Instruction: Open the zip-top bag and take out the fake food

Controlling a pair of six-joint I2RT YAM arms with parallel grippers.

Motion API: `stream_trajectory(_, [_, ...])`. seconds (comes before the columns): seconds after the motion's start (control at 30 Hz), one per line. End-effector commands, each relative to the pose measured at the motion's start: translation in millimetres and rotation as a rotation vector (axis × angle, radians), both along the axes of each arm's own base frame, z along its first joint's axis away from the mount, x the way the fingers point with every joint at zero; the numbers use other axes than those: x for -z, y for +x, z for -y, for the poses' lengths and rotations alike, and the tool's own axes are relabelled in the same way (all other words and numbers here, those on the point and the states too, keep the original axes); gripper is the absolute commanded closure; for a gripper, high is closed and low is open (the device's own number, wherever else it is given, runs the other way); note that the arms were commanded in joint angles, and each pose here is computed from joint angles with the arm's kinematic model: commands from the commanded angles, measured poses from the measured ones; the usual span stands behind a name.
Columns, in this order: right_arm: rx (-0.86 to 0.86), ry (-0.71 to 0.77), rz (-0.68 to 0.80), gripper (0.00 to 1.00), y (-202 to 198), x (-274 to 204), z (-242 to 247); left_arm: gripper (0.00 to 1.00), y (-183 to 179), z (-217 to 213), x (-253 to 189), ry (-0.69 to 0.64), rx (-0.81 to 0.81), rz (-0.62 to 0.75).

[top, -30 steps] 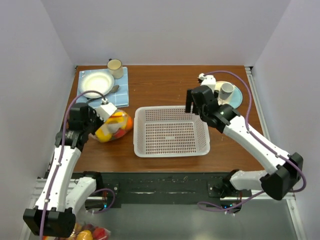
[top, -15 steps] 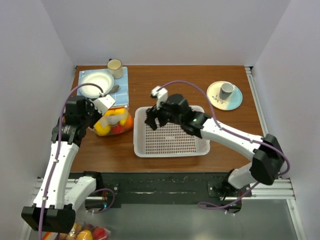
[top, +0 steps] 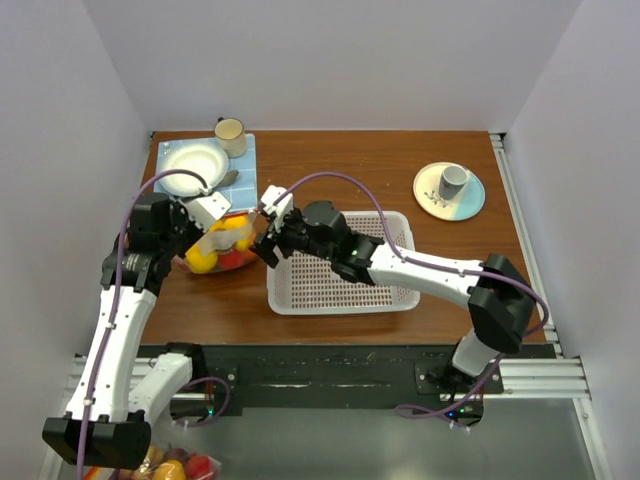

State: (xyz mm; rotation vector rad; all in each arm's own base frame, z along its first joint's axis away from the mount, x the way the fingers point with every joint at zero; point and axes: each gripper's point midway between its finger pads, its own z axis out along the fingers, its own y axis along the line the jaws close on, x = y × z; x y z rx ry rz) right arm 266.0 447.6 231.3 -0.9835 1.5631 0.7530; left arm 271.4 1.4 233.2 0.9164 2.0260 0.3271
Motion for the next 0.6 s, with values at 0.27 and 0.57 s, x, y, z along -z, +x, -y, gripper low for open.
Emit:
stream_trajectory(0.27, [-0.039, 0.124, 0.072, 0.28, 16, -18, -37, 1.00, -7, -5, -7, 0.039, 0.008, 0.023])
stream_trajectory(0.57, [-0.045, 0.176, 0.080, 0.35, 14, -32, -31, 1.00, -6, -3, 3, 0.024, 0.010, 0.002])
